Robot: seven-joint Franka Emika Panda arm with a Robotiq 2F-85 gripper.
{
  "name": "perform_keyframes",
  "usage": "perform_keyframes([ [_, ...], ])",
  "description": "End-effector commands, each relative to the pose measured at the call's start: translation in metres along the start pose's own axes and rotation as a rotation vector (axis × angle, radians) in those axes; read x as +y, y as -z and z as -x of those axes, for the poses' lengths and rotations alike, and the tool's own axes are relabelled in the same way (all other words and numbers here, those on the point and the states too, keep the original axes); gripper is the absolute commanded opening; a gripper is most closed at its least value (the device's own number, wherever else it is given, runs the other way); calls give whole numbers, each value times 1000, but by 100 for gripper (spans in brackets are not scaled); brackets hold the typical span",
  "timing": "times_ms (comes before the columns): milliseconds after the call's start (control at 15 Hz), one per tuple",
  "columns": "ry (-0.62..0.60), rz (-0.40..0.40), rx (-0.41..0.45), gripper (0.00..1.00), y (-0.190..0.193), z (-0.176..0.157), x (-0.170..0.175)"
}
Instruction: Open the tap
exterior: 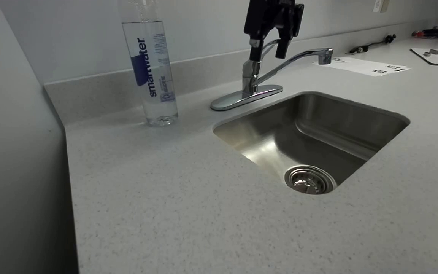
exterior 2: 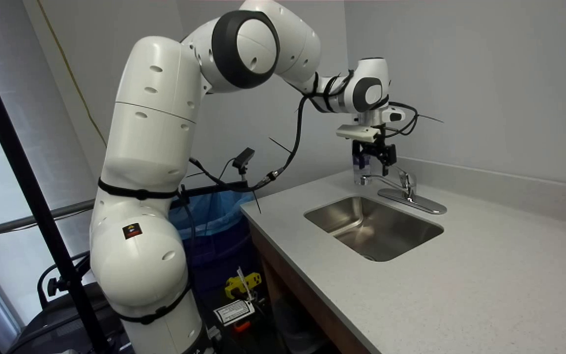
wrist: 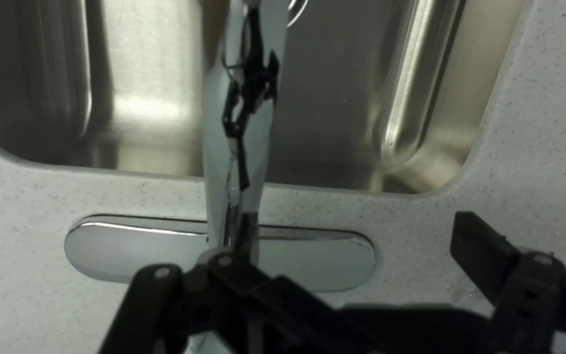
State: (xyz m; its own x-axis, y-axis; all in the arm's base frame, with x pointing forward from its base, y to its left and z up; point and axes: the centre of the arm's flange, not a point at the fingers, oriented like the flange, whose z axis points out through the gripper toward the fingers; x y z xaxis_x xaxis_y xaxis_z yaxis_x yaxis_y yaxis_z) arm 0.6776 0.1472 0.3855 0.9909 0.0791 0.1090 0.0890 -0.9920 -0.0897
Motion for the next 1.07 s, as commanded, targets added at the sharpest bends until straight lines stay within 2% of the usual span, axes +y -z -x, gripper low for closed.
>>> perform_keyframes([
  [0,9,25,46,100,-3,-22,-7],
  [600,27,98,202,100,15,-37,7],
  [1000,-18,99,300,100,20,-43,11],
])
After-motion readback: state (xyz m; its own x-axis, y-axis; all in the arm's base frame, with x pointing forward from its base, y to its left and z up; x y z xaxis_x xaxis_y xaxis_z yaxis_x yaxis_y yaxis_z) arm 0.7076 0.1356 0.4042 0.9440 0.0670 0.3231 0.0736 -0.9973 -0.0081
